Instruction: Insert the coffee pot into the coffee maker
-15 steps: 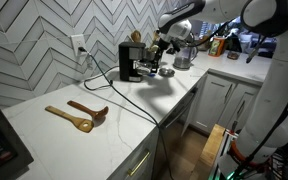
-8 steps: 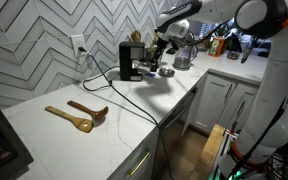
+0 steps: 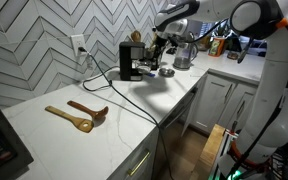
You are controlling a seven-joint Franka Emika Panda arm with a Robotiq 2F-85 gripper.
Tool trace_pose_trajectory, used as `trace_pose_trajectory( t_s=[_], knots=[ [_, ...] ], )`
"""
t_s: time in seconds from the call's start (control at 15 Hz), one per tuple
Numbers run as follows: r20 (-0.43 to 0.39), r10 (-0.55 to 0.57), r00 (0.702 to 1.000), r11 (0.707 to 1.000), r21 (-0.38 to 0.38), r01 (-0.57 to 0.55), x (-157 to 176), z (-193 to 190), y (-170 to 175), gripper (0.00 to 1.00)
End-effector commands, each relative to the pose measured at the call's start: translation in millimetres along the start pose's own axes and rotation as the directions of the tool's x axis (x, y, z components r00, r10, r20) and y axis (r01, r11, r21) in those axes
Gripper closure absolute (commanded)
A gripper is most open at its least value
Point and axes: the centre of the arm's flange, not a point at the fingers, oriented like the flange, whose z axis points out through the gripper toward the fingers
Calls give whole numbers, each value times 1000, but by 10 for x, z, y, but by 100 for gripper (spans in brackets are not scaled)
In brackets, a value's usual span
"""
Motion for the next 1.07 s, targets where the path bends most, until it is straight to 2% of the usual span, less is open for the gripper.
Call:
trace_pose_trajectory(
  t_s=[0.0,0.6,1.0],
  knots=[
    [17,-47,999,999,28,47,12,29,81,93],
    [-10,-103,995,994,38,103,-225,11,9,93],
    [-28,-86,996,996,21,86,-258,29,52,93]
  ],
)
